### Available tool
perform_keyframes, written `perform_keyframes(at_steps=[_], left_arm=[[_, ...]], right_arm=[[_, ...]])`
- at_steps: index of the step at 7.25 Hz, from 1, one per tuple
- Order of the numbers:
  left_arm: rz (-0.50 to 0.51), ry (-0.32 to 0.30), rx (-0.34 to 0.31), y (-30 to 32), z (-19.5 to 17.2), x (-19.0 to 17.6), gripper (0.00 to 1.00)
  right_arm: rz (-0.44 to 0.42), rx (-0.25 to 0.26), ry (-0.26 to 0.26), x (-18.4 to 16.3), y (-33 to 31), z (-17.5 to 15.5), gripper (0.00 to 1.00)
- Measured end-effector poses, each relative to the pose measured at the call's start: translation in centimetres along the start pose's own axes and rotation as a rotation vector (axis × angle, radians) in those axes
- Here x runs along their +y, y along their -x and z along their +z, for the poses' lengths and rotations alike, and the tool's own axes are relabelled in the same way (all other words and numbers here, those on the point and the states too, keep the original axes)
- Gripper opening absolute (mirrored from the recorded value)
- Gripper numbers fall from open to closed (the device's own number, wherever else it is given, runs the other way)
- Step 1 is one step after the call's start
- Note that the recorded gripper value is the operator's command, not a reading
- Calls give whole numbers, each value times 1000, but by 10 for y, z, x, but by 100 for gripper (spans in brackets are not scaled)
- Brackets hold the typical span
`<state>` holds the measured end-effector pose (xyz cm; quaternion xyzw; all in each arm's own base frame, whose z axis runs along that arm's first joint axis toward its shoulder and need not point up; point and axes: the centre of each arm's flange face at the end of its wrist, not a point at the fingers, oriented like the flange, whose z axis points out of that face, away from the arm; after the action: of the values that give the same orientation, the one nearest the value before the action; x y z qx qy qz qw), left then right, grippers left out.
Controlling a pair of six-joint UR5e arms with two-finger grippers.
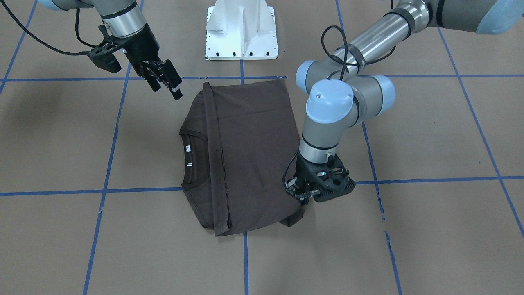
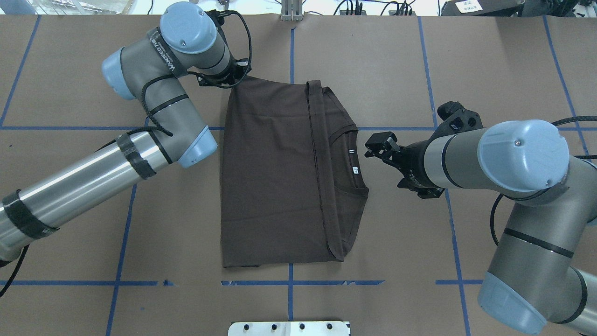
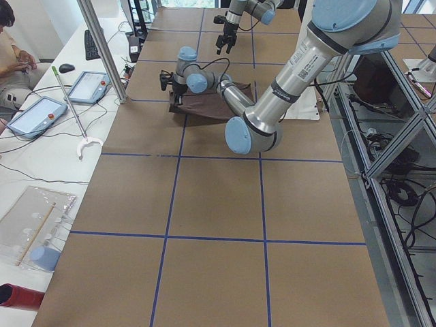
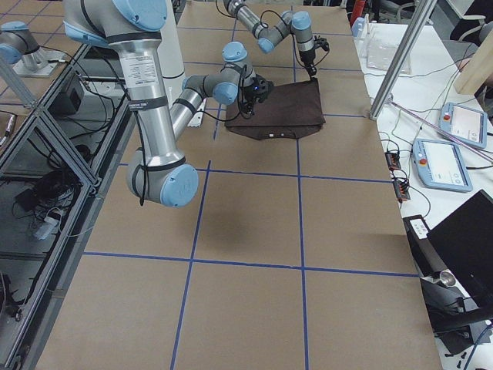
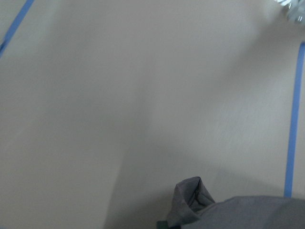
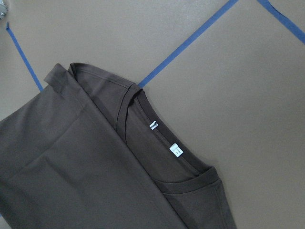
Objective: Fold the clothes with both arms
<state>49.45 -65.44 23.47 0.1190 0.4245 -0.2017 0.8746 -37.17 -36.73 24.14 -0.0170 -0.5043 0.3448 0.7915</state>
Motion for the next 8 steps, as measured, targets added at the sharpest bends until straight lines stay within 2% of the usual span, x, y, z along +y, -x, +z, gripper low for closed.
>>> perform_keyframes(at_steps=[1,2,3,4,5,6,8], left_arm=[[24,-21,31,-6,5,-18,81],[41,-29,79,-12,-7,-23,81],[43,-4,156,-10,-36,-13,82],[43,59,237,8,-70,8,83],[53,111,297,33,-102,27,84],[60,130,331,47,-123,34,84],[50,143,348,62,-141,33,87]], right_arm=[[1,-8,-16,-2,5,4,100],[1,-7,-28,-2,16,18,100],[-4,9,-35,0,33,41,100],[-37,41,-40,3,45,67,100],[-128,91,-37,9,54,94,100],[-247,150,-22,24,58,116,100],[-486,277,25,66,64,138,100]])
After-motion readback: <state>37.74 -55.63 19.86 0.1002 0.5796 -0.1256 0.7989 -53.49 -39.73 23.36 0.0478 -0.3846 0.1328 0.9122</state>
